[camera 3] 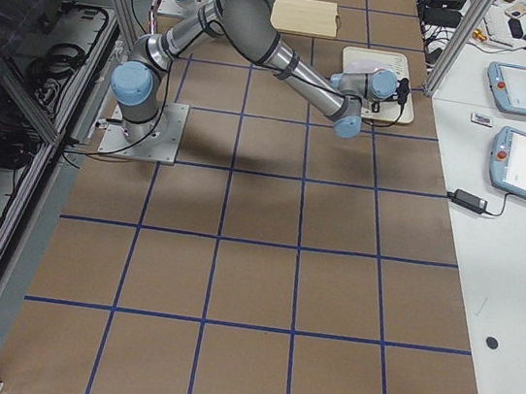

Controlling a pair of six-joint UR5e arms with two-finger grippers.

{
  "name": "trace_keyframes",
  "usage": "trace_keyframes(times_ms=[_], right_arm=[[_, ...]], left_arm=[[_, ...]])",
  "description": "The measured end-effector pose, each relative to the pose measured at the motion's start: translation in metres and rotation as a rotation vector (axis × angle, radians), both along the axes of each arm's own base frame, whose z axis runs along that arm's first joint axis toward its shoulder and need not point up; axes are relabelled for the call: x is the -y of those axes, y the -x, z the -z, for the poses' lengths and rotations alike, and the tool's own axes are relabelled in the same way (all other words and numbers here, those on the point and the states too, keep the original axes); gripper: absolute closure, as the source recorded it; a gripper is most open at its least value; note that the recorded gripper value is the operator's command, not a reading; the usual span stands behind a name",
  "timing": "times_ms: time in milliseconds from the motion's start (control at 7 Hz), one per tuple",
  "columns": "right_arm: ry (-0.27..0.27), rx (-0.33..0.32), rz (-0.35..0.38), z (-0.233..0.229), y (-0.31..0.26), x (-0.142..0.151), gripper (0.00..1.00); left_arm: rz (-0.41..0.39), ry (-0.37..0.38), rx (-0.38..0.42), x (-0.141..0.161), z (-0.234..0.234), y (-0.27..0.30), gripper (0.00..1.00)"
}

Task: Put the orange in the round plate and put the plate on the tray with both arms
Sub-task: 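Adjust the plate on the tray with the right gripper, then open the right gripper and lift it away from the plate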

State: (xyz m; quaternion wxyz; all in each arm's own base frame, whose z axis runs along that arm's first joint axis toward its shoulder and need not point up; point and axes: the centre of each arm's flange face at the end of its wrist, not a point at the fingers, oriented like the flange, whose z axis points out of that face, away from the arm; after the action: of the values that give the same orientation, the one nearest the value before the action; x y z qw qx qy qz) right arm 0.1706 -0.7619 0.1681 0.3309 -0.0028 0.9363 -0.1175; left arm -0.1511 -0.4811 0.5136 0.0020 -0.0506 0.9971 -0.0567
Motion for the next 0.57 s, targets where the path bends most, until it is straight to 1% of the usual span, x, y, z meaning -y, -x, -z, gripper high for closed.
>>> trace_keyframes(times_ms=[143,286,429,571], right_arm=[[0.023,-0.015,0.008,-0.022,0.002,-0.001,0.0],[0.036,-0.064,0.024,-0.052,0.008,-0.004,0.0],[0.014,-0.149,0.046,-0.092,0.016,-0.015,0.0],[-0.034,-0.236,0.065,-0.132,0.024,-0.031,0.0]], left_arm=[[0.0,0.0,0.0,0.0,0.0,0.0,0.0],[0.0,0.0,0.0,0.0,0.0,0.0,0.0],[0.0,0.0,0.0,0.0,0.0,0.0,0.0],[0.0,0.0,0.0,0.0,0.0,0.0,0.0]])
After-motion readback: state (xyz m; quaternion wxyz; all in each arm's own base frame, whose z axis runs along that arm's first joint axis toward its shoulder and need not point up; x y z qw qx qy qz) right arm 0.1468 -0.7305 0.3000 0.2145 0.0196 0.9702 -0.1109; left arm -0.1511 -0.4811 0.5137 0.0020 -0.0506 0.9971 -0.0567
